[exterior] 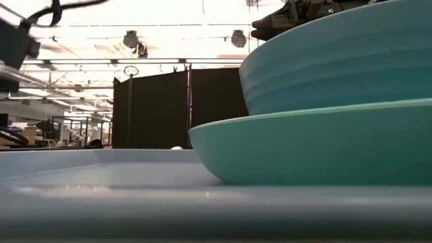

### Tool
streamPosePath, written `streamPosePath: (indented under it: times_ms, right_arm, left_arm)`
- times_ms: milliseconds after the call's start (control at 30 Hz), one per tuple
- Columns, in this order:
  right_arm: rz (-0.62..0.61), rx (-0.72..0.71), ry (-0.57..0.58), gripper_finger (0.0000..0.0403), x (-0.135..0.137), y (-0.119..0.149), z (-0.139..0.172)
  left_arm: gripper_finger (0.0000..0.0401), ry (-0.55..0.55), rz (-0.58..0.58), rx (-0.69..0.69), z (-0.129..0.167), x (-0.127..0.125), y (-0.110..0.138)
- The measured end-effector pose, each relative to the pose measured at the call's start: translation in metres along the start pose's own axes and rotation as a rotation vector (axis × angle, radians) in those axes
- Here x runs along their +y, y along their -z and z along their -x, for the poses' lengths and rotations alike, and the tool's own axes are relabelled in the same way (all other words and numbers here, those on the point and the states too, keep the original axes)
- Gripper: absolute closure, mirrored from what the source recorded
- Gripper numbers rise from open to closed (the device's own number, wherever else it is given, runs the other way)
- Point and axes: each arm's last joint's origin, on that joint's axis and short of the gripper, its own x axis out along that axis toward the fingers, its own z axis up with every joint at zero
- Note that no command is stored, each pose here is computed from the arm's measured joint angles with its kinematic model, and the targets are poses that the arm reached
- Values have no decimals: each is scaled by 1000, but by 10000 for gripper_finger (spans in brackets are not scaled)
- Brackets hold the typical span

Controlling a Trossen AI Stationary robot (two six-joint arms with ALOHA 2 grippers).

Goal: Set up tray
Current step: Put the yellow table napkin on the blue tray to the left of the blue plate

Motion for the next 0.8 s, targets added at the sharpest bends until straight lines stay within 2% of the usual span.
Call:
streamPosePath:
  times_ms: [267, 433, 500, 800]
  right_arm:
    - [9, 0, -11, 271, 3, 0, 0]
    - [9, 0, -11, 271, 3, 0, 0]
    - [9, 0, -11, 271, 3, 0, 0]
    - [9, 0, -9, 271, 3, 0, 0]
  left_arm:
    - [194, -5, -23, 61, -8, -4, 2]
    - [194, -92, -17, 131, -2, 0, 8]
    - [194, -90, -13, 148, -1, -1, 10]
    - [194, -94, -11, 144, 0, -2, 12]
